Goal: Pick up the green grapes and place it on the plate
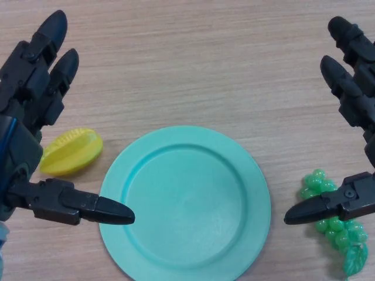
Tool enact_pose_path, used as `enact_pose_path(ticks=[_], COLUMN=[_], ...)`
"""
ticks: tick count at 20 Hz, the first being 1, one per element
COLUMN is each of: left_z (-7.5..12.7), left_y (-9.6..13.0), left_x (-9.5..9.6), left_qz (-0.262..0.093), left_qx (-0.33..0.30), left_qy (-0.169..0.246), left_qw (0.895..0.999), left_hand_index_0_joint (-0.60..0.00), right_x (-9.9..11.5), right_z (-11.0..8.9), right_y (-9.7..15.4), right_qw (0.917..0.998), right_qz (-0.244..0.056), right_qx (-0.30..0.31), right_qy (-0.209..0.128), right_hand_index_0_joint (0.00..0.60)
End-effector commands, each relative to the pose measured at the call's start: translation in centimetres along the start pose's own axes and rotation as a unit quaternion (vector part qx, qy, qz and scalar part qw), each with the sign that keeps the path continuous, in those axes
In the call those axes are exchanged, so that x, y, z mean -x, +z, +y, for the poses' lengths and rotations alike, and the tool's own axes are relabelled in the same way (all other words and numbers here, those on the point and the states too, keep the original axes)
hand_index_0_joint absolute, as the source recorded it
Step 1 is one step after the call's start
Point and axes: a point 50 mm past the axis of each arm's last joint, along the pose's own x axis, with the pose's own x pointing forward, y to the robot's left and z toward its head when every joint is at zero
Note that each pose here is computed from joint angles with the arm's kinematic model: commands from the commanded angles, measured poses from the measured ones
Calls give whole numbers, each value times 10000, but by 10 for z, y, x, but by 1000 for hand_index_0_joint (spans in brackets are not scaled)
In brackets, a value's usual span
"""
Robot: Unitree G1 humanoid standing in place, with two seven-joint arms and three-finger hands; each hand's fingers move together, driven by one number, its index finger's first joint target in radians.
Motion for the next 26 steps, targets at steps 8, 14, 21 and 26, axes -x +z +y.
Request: enact_pose_path(ticks=[8,14,21,26], left_z=[2,2,-2,-1], left_y=[29,25,23,24], left_x=[6,7,8,11], left_qz=[-907,-881,-886,-903], left_qx=[-409,-433,-551,-545], left_qy=[-30,-22,-58,-15], left_qw=[9950,9952,9945,9944], left_hand_index_0_joint=[0,0,0,0], right_x=[10,14,20,16], right_z=[-4,-8,-21,-29], right_y=[30,0,-79,-113], right_qw=[9923,9900,9785,9796], right_qz=[-1100,-740,543,817], right_qx=[499,1041,1881,1752], right_qy=[-279,-604,-645,-540], right_hand_index_0_joint=[0,0,0,0])
